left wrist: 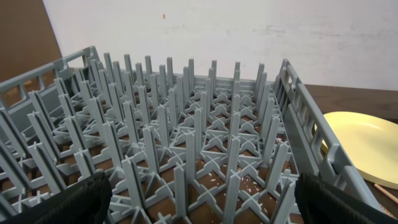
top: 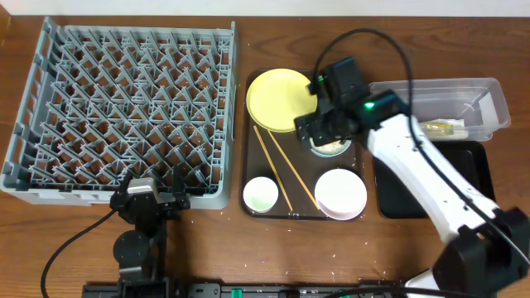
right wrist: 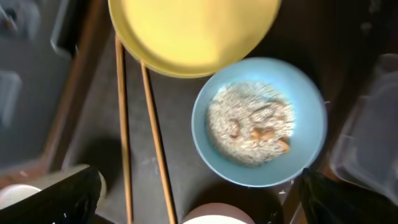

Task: Sort waste into correct bins and load items into the dishwasher
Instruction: 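Move right gripper to blue rice bowl and grasp its rim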

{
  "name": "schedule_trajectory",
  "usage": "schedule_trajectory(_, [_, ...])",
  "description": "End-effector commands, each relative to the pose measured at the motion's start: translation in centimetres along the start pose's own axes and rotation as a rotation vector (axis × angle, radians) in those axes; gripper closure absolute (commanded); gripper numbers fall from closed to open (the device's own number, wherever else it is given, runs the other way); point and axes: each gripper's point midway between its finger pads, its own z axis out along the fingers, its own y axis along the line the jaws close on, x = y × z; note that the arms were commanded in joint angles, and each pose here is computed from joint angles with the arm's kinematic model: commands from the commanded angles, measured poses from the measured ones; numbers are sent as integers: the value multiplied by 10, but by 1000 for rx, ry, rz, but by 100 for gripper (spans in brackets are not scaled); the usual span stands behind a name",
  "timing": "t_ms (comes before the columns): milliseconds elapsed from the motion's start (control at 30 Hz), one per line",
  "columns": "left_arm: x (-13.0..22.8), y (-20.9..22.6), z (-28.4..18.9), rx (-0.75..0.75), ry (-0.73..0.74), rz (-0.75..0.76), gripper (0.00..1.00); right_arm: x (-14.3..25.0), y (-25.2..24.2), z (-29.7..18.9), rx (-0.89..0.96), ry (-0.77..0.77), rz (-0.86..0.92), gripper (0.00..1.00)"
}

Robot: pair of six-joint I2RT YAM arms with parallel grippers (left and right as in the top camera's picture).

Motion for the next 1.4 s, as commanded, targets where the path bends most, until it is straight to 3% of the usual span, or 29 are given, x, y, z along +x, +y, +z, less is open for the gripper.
schedule_trajectory(0, [16, 0, 1, 2, 50, 15, 6, 7, 4, 23, 47, 50, -120, 3])
schedule_trajectory(100, [16, 0, 1, 2, 50, 15, 6, 16, 8, 41, 47, 102, -157, 20])
schedule_trajectory(300, [16, 0, 1, 2, 50, 15, 6, 55, 5, 43, 83, 262, -20, 35])
schedule_trajectory(500, [16, 0, 1, 2, 50, 15, 6, 54, 5, 18, 92, 232, 45, 37])
schedule_trajectory(667, [16, 0, 1, 2, 50, 15, 6, 13, 9, 17, 74, 58, -168, 32])
schedule_trajectory(833, [16, 0, 1, 2, 50, 15, 6, -7, 13, 36, 66, 0, -298, 34])
schedule_trajectory(967, [16, 0, 1, 2, 50, 15, 6, -5, 11, 62, 71, 32, -336, 41])
schedule_trajectory(1100, [16, 0, 1, 2, 50, 15, 6, 10, 5, 93, 86, 115, -384, 57])
schedule_trajectory(1200, [16, 0, 1, 2, 50, 15, 6, 21, 4, 112, 91, 162, -399, 63])
schedule_trajectory(1367, [16, 0, 1, 2, 50, 15, 6, 18, 4, 114, 101, 151, -403, 72])
